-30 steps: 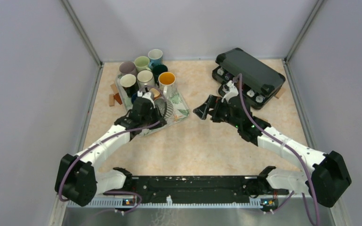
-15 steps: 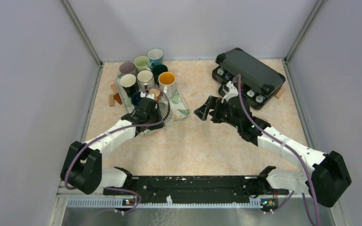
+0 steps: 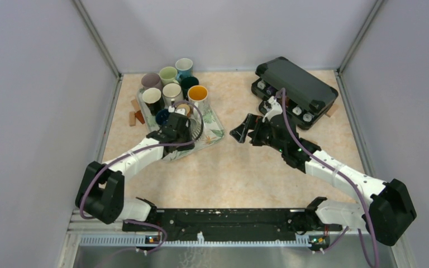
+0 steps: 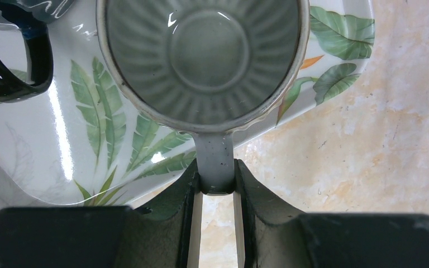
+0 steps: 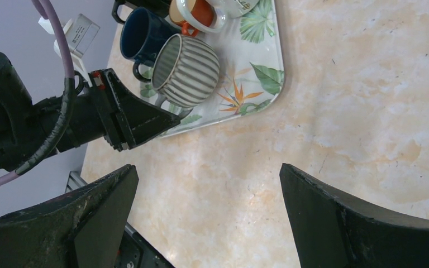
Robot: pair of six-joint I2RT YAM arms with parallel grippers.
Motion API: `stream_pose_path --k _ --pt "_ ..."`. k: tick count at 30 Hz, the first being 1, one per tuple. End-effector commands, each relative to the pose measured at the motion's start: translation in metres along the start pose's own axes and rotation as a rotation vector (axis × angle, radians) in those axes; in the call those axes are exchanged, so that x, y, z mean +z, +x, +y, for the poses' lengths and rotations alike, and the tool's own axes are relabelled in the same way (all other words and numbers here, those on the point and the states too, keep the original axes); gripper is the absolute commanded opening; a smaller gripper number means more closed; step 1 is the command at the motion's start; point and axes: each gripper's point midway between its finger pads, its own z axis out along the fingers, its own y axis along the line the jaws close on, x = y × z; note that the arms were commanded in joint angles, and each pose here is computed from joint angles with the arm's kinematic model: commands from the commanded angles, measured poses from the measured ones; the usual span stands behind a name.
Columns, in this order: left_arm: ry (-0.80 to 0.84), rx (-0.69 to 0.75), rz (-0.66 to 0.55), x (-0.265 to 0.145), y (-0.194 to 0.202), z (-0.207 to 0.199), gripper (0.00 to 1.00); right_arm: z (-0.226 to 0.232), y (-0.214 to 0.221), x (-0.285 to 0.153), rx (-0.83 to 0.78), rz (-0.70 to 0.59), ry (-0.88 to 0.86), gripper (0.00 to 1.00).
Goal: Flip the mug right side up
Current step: Place the cup on the tray, then reset both arms
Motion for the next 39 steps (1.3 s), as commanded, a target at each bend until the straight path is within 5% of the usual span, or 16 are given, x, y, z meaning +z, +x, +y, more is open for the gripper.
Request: stream_pose_path --k 1,7,33,39 --pt "0.016 0.021 -0.084 -0.005 -0.029 -0.011 0.05 0.026 -0.027 -0.006 -0.025 -0.069 -0.065 0.99" --pt "0.010 0.030 -0.072 -0.003 -0.027 -0.009 0.21 0.028 -0.028 -0.005 -0.024 -0.067 -0.070 0.99" --pt "0.021 0.035 -0.053 -0.004 -0.023 -0.010 0.52 0.028 -0.027 -0.009 -0.020 -0.066 -0.070 0.99" --pt "0.101 0.063 -0.089 -0.030 -0.040 -0.028 0.72 0.030 -0.031 -0.010 -0.029 -0.070 -0.069 0.99"
